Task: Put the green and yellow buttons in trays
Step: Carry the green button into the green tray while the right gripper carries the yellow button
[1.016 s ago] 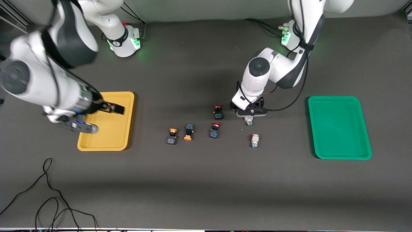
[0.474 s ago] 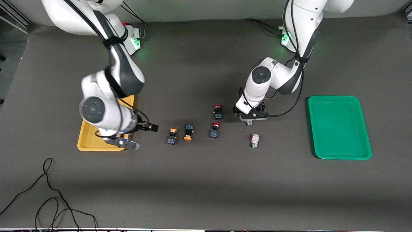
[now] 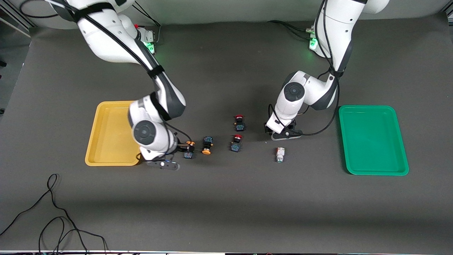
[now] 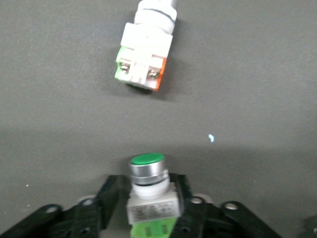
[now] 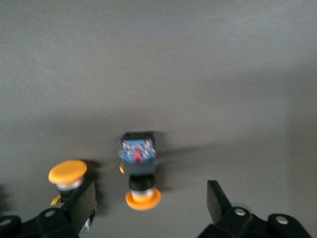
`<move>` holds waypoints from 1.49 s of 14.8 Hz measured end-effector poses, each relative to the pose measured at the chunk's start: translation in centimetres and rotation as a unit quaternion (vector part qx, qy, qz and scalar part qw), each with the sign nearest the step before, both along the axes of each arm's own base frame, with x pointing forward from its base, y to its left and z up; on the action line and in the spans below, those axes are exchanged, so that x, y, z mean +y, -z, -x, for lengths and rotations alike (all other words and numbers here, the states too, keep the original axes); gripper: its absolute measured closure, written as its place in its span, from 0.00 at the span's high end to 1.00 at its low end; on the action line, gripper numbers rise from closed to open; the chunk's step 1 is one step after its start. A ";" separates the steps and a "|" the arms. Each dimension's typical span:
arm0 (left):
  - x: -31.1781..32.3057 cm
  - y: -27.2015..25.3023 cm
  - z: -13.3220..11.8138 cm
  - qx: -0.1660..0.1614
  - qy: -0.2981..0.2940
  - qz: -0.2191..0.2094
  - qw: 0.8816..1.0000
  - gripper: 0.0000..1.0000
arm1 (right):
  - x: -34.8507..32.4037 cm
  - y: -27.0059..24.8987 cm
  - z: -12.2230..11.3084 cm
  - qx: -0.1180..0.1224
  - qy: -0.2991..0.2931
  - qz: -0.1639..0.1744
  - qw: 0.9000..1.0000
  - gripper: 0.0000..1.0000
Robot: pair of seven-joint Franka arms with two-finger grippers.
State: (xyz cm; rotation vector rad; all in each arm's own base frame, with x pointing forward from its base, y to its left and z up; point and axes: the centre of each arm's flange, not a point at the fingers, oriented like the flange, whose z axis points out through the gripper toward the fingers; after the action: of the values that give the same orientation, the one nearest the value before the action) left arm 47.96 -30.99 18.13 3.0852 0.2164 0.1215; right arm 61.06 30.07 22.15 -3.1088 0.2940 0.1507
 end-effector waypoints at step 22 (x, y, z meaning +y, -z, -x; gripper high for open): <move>32.6 -21.1 -7.6 0.086 0.075 -0.017 0.993 0.41 | -16.5 -13.8 -1.9 0.070 -0.081 0.022 0.994 0.41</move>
State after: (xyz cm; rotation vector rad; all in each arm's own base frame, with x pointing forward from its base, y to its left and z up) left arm 55.53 1.61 39.21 3.1318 -0.0123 -0.1472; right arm 62.91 13.56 35.97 -3.1689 0.0477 0.3718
